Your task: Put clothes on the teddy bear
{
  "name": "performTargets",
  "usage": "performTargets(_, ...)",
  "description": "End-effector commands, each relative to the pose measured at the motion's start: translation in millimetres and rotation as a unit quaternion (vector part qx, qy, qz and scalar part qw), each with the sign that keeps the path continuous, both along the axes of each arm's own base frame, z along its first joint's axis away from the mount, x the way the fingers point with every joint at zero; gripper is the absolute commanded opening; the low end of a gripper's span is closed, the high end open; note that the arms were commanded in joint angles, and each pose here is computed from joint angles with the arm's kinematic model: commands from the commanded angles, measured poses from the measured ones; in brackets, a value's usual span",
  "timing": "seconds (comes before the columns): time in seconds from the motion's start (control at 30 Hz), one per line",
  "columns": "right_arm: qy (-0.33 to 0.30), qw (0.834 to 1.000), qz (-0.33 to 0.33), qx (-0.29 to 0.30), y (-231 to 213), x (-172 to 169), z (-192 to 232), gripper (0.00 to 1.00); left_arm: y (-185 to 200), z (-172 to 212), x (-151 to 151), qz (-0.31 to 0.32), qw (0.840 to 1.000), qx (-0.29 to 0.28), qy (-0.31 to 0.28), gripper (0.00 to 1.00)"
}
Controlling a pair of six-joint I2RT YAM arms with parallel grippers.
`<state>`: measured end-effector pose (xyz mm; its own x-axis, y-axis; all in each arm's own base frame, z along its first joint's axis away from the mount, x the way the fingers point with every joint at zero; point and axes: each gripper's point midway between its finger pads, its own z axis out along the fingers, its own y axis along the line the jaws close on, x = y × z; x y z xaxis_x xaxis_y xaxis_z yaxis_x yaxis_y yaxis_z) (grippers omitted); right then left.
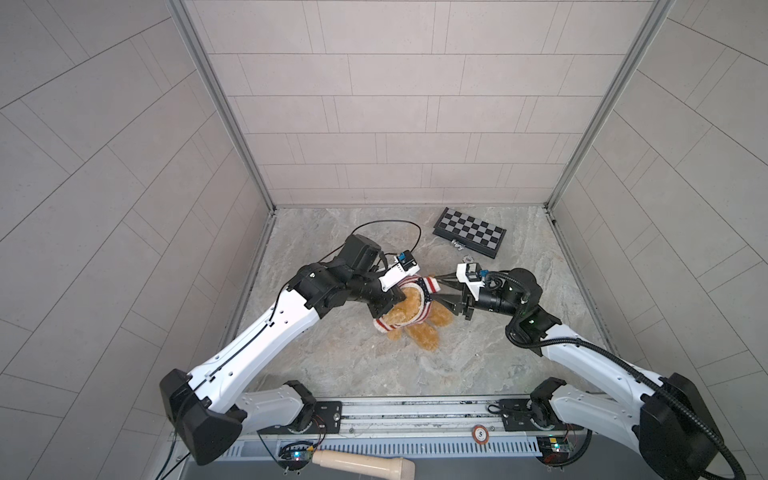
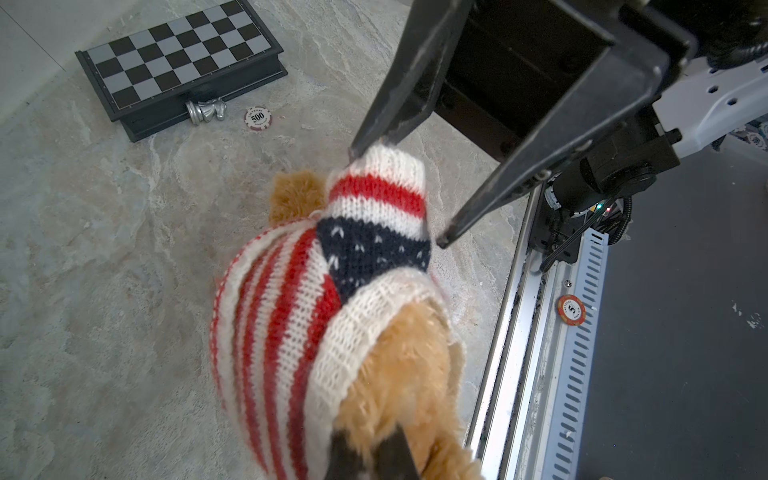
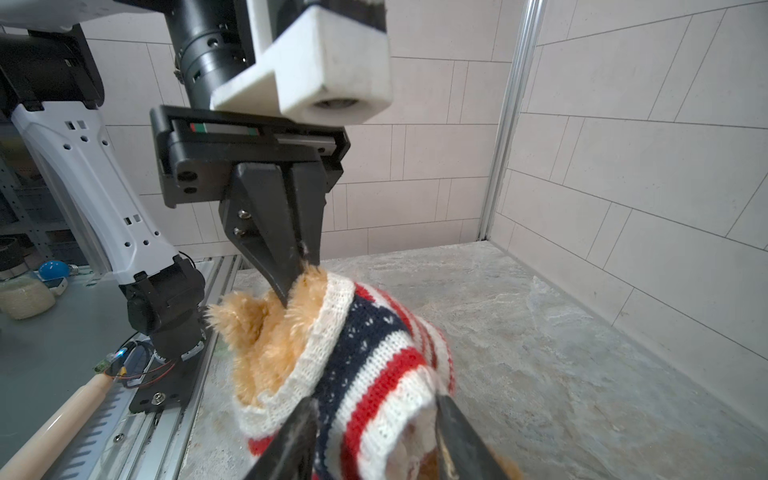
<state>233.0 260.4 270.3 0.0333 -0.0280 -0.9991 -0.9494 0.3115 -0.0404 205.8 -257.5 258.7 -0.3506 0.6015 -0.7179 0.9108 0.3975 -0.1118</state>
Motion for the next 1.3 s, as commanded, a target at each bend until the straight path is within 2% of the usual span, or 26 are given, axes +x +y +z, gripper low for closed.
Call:
performTargets(0.0, -0.019, 1.0, 0.002, -0.007, 0, -4, 2, 0.45, -4, 13, 0, -0.01, 0.999, -0.02, -0.026, 0.0)
performTargets(0.07, -0.021, 1.0, -0.003, -0.005, 1, 0, 5, 0.33, -5, 13, -1, -0.013, 0.999, -0.021, -0.025, 0.0)
performTargets(0.13, -0.023, 1.0, -0.009, -0.003, 2, 5, 9, 0.14, -6, 12, -3, -0.017, 0.999, -0.019, -0.026, 0.0)
performTargets(0.17, -0.024, 1.0, -0.016, -0.001, 2, 9, 11, 0.0, -6, 12, -3, -0.018, 0.999, -0.014, -0.028, 0.0)
performTargets(0.27, -0.003, 0.994, -0.112, -0.002, -13, 39, 7, 0.0, -5, 16, -5, -0.019, 0.999, -0.012, -0.041, 0.0)
performTargets(0.33, 0.034, 0.986, -0.165, -0.019, -20, 62, -4, 0.0, -6, 20, -7, -0.022, 0.998, -0.013, -0.052, 0.0)
performTargets(0.5, 0.124, 0.945, -0.292, -0.083, -41, 111, -43, 0.0, -11, 23, -13, -0.041, 0.997, 0.0, -0.068, 0.0)
performTargets(0.57, 0.148, 0.93, -0.323, -0.095, -49, 118, -57, 0.0, -11, 23, -14, -0.042, 0.997, 0.002, -0.07, 0.0)
performTargets(0.63, 0.167, 0.923, -0.326, -0.116, -49, 121, -69, 0.0, -12, 22, -14, -0.044, 0.997, 0.0, -0.07, 0.0)
performTargets(0.8, 0.202, 0.929, -0.277, -0.139, -31, 110, -97, 0.0, -17, 25, -11, -0.033, 0.996, -0.02, -0.076, 0.0)
performTargets(0.9, 0.198, 0.944, -0.222, -0.146, -16, 90, -116, 0.0, -23, 35, -1, -0.001, 0.995, -0.058, -0.082, 0.0)
performTargets(0.97, 0.152, 0.959, -0.169, -0.166, 0, 65, -122, 0.0, -25, 40, 8, 0.03, 0.993, -0.077, -0.085, 0.0)
performTargets(1.0, 0.139, 0.962, -0.156, -0.177, 2, 54, -132, 0.0, -25, 41, 11, 0.037, 0.993, -0.08, -0.083, 0.0)
performTargets(1.07, 0.106, 0.972, -0.127, -0.167, 5, 36, -135, 0.0, -25, 41, 15, 0.048, 0.992, -0.082, -0.08, 0.0)
performTargets(1.13, 0.076, 0.979, -0.121, -0.144, 2, 27, -130, 0.0, -24, 41, 18, 0.057, 0.992, -0.084, -0.08, 0.0)
performTargets(1.2, 0.052, 0.978, -0.157, -0.124, -10, 31, -125, 0.01, -23, 40, 18, 0.059, 0.992, -0.087, -0.074, 0.0)
performTargets(1.27, 0.041, 0.979, -0.172, -0.106, -18, 33, -108, 0.2, -22, 39, 16, 0.06, 0.992, -0.089, -0.069, 0.0)
